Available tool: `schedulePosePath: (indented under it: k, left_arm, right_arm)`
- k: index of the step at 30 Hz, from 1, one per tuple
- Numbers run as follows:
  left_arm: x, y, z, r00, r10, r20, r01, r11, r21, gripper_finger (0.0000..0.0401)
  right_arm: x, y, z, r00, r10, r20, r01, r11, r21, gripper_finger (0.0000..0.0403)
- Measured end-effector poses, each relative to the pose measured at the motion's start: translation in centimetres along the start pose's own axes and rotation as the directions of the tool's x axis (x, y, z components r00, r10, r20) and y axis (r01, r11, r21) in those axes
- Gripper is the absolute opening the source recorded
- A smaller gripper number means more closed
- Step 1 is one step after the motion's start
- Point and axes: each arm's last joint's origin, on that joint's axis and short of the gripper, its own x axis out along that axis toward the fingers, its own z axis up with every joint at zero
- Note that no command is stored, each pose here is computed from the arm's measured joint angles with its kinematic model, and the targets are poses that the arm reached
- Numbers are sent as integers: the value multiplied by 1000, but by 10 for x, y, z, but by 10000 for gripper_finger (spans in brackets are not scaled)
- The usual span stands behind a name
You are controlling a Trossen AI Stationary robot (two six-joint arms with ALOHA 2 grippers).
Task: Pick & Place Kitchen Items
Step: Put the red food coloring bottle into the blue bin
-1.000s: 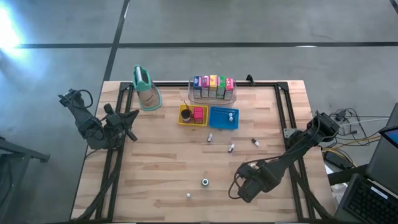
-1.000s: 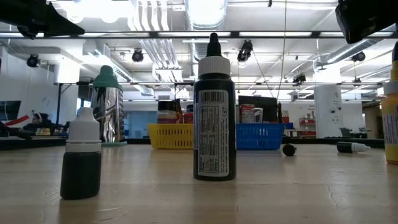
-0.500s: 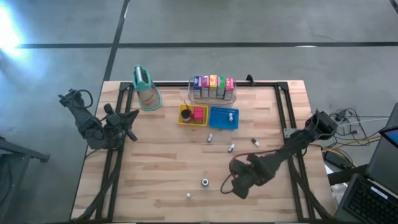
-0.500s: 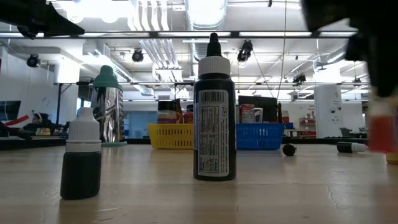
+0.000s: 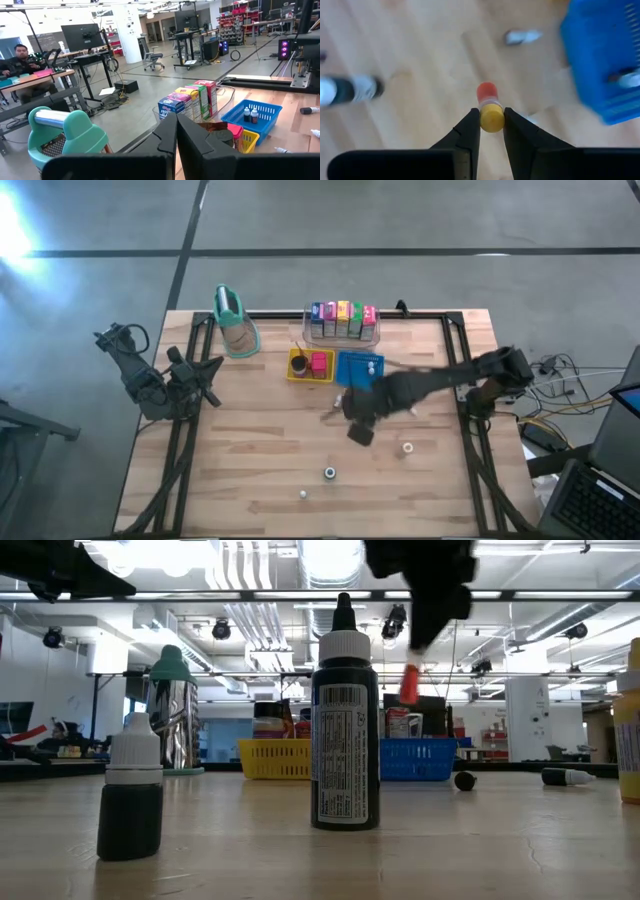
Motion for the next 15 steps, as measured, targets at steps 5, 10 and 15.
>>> schedulePosePath:
  k: [5, 10, 15]
  left_arm:
    - [0, 0, 0, 1000, 0, 0, 0, 1000, 0, 14]
    - [0, 0, 0, 1000, 0, 0, 0, 1000, 0, 14]
    - [0, 0, 0, 1000, 0, 0, 0, 1000, 0, 14]
  right_arm:
    - [-10, -37, 32, 999, -27, 34, 25, 998, 59, 76]
    - [-7, -76, 50, 997, -62, 36, 57, 990, 126, 66]
    - [-2, -107, 59, 996, -88, 14, 84, 978, 190, 66]
